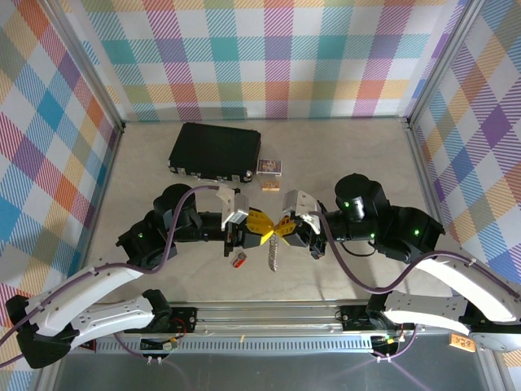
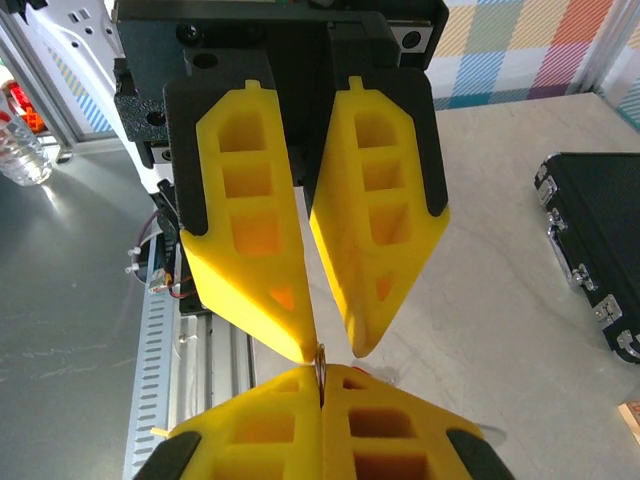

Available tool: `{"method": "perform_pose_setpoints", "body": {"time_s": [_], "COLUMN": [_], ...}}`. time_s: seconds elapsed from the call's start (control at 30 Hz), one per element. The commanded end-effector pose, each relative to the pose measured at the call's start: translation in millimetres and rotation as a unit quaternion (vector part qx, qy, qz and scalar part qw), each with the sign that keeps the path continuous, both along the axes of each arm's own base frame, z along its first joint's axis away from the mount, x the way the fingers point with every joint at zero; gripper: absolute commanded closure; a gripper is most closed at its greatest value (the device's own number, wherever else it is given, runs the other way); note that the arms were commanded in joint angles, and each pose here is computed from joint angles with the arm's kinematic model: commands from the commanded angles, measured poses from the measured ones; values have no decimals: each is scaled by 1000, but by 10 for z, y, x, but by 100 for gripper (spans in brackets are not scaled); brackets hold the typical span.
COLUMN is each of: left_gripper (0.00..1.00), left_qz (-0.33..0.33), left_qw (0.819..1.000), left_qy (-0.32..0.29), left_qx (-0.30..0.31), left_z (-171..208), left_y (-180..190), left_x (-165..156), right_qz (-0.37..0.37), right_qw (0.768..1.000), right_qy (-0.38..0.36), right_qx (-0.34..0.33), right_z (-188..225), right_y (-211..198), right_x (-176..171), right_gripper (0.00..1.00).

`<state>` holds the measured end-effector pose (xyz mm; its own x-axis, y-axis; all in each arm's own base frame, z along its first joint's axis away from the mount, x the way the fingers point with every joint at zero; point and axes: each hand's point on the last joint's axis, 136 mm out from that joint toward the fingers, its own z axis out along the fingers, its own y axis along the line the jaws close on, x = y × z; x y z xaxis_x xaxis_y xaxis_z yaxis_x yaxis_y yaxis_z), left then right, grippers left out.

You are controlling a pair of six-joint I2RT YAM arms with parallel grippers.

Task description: Put the keys on the keyring

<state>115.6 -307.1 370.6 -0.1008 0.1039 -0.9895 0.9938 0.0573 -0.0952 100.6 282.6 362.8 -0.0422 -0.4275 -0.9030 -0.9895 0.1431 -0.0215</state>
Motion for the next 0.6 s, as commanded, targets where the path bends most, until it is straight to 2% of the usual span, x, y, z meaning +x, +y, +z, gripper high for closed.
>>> {"method": "perform_pose_setpoints", "body": {"time_s": [0.0, 0.3, 0.57], "left_gripper": [80, 88, 88], "left_qz": [-6, -10, -14], "left_qw": [1000, 1000, 1000], "left_qy": [-17, -11, -5], "left_qx": [-3, 5, 5], "left_z": [115, 49, 26], "left_y": [4, -40, -66], "left_x": [-28, -7, 0], "right_qz": [15, 10, 11], "right_qw": [999, 999, 999], "right_qy": [-22, -35, -32], "right_qx": [19, 25, 23], "right_z": [185, 230, 195], "right_y": [-5, -49, -67], "right_x": [-43, -41, -55], "right_gripper": [100, 100, 100]}}
